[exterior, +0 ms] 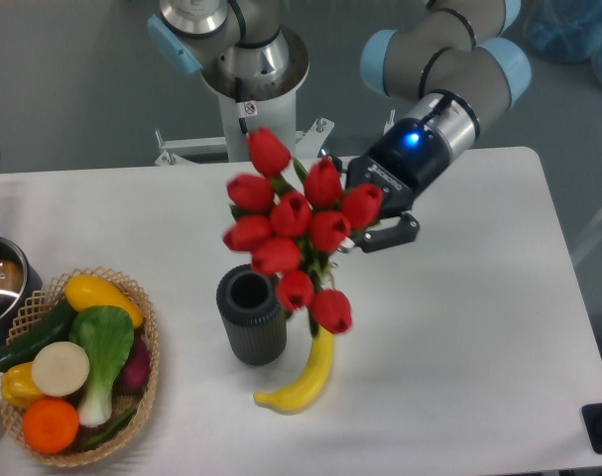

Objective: Insert the flowers into the vase
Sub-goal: 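Carry the red tulips over the dark grey vase, then lower the tulip stems down into the vase opening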

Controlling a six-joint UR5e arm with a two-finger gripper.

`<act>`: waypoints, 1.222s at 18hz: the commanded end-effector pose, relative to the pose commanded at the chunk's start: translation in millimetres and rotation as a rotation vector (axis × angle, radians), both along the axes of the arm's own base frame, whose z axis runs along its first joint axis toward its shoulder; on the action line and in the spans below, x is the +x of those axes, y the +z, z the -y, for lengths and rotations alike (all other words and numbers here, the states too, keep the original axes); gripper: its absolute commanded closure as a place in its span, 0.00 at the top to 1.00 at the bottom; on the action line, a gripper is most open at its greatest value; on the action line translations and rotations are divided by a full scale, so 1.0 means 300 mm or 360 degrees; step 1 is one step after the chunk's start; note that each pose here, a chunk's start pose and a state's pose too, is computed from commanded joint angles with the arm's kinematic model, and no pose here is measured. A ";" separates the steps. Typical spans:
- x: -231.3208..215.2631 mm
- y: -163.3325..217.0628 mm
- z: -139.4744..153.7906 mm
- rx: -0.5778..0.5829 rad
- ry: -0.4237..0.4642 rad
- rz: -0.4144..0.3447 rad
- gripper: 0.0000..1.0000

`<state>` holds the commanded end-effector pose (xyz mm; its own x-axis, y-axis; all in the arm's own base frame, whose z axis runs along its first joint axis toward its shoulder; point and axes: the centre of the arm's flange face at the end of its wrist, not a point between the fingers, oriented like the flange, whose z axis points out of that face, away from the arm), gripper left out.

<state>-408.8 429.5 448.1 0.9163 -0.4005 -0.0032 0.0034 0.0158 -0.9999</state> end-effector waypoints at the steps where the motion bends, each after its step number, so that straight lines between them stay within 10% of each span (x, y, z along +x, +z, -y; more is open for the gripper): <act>1: 0.030 -0.007 -0.002 -0.0002 -0.0013 0.0010 0.28; 22: 0.100 -0.150 -0.076 -0.0036 -0.0100 0.0099 0.28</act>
<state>-378.8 452.3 402.9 0.8876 -0.4563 0.0628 0.0660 -0.0088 -0.9978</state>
